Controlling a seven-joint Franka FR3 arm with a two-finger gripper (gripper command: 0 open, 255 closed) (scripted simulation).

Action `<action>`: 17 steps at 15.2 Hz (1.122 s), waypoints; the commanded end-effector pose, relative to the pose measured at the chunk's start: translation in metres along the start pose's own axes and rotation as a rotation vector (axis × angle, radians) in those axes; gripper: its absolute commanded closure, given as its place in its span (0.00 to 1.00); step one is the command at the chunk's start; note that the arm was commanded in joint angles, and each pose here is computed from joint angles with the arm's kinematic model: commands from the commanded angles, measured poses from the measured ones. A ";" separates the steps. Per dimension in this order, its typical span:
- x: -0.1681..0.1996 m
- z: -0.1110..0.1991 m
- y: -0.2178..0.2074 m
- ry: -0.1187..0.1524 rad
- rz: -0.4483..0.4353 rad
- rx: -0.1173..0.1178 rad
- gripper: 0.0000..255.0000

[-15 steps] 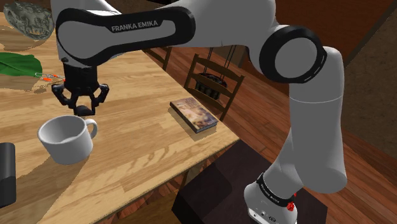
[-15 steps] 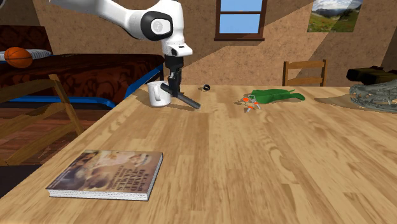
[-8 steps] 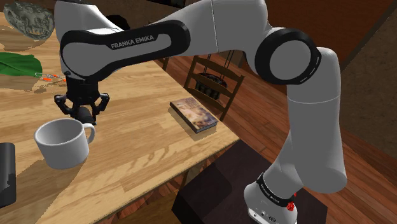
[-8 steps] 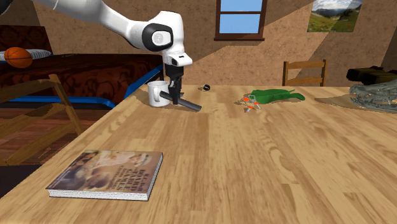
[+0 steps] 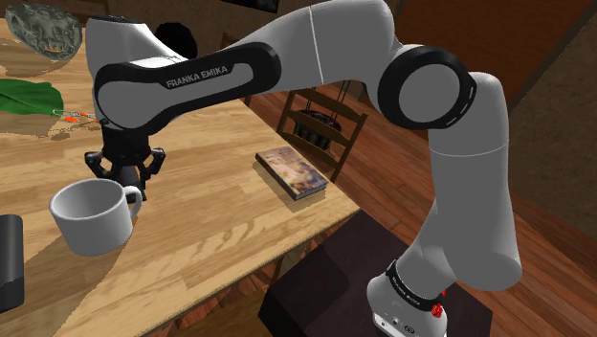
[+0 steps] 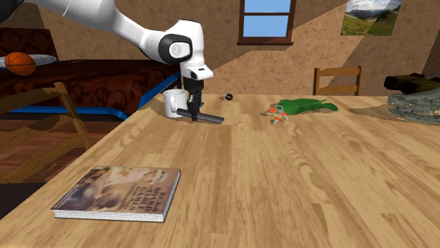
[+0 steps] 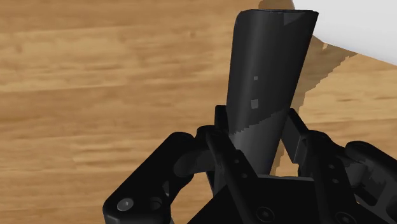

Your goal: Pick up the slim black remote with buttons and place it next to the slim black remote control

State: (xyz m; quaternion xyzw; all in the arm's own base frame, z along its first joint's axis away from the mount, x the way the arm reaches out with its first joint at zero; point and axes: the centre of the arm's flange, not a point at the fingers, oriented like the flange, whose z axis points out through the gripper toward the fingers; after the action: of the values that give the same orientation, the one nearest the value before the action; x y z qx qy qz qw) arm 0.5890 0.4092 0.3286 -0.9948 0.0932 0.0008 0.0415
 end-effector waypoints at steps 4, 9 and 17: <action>0.001 0.001 0.000 0.000 0.001 -0.001 0.00; 0.001 -0.012 0.001 0.000 0.001 -0.001 0.00; 0.001 -0.049 0.001 0.000 0.001 -0.001 0.00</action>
State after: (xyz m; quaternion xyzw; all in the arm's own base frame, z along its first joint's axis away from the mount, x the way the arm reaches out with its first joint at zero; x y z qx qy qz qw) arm 0.5891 0.4042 0.3772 -0.9947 0.0938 0.0009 0.0410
